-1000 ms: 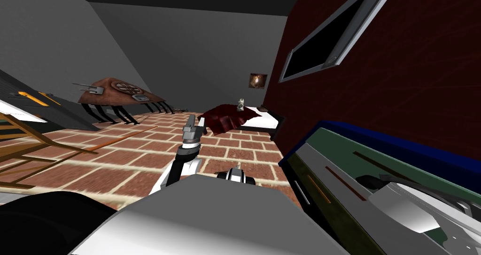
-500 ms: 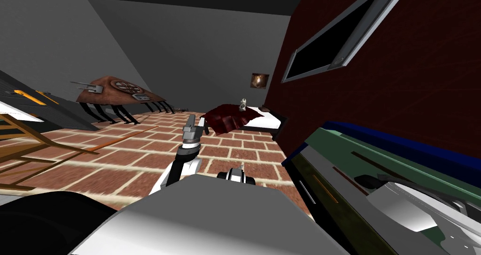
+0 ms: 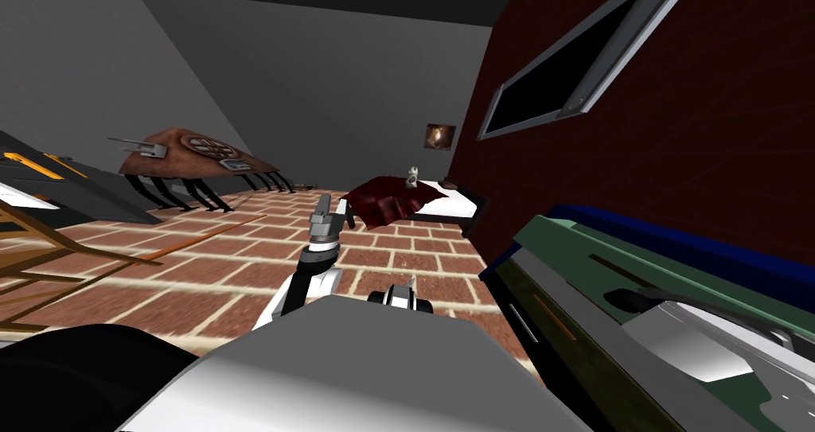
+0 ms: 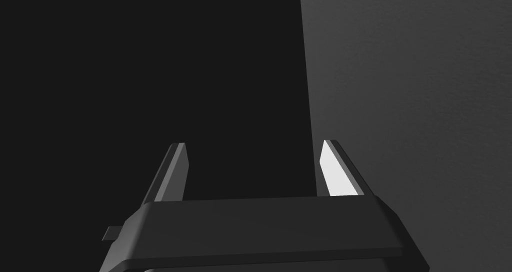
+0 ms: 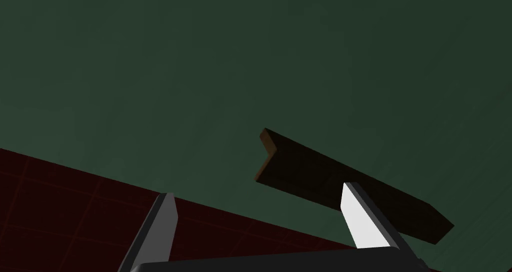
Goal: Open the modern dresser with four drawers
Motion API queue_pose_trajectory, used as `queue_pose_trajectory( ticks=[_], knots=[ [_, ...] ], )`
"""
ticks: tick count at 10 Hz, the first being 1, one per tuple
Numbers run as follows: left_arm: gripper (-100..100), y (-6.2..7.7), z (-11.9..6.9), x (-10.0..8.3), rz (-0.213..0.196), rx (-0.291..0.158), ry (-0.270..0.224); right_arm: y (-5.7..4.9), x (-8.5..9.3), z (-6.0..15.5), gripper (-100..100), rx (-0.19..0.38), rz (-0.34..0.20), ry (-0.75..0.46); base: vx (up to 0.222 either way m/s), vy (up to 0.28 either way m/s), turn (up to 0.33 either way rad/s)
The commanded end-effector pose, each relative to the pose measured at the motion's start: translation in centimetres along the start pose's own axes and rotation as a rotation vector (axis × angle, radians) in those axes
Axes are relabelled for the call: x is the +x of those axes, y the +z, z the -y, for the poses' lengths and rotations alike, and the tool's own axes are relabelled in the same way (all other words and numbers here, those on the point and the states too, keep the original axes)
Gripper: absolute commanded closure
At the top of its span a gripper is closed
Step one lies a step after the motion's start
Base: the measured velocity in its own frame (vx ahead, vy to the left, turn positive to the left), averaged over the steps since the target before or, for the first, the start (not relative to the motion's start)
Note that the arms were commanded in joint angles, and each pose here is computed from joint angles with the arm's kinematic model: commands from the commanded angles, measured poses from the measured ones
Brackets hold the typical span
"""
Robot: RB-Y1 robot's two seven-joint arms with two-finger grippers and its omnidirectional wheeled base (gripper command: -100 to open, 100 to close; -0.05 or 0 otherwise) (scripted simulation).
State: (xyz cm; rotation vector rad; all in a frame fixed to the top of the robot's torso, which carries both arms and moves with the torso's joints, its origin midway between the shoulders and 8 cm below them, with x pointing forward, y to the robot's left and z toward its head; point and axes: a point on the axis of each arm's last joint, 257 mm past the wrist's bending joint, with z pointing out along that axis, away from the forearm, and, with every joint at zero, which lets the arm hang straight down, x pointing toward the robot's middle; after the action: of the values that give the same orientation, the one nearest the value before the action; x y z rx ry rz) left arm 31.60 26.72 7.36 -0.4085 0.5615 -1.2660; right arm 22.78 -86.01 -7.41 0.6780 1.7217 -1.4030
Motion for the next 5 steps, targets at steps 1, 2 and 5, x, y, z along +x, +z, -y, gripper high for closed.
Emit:
queue_pose_trajectory(
  ticks=[1, 2, 5],
  knots=[
    [0, 0.0, 0.0, 0.0, 0.000, 0.000, 0.000, 0.0, -2.2, 0.3, -100, -0.006, 0.010, -0.001, 0.005, -0.006, -0.049],
    [0, 0.0, 0.0, 0.0, 0.000, 0.000, 0.000, -0.1, -2.9, 0.3, -100, -0.010, 0.012, -0.001, 0.004, -0.001, -0.045],
    [0, 0.0, 0.0, 0.0, 0.000, 0.000, 0.000, -0.2, -3.6, 0.2, -100, -0.016, 0.015, -0.002, 0.001, 0.002, -0.028]
  ],
)
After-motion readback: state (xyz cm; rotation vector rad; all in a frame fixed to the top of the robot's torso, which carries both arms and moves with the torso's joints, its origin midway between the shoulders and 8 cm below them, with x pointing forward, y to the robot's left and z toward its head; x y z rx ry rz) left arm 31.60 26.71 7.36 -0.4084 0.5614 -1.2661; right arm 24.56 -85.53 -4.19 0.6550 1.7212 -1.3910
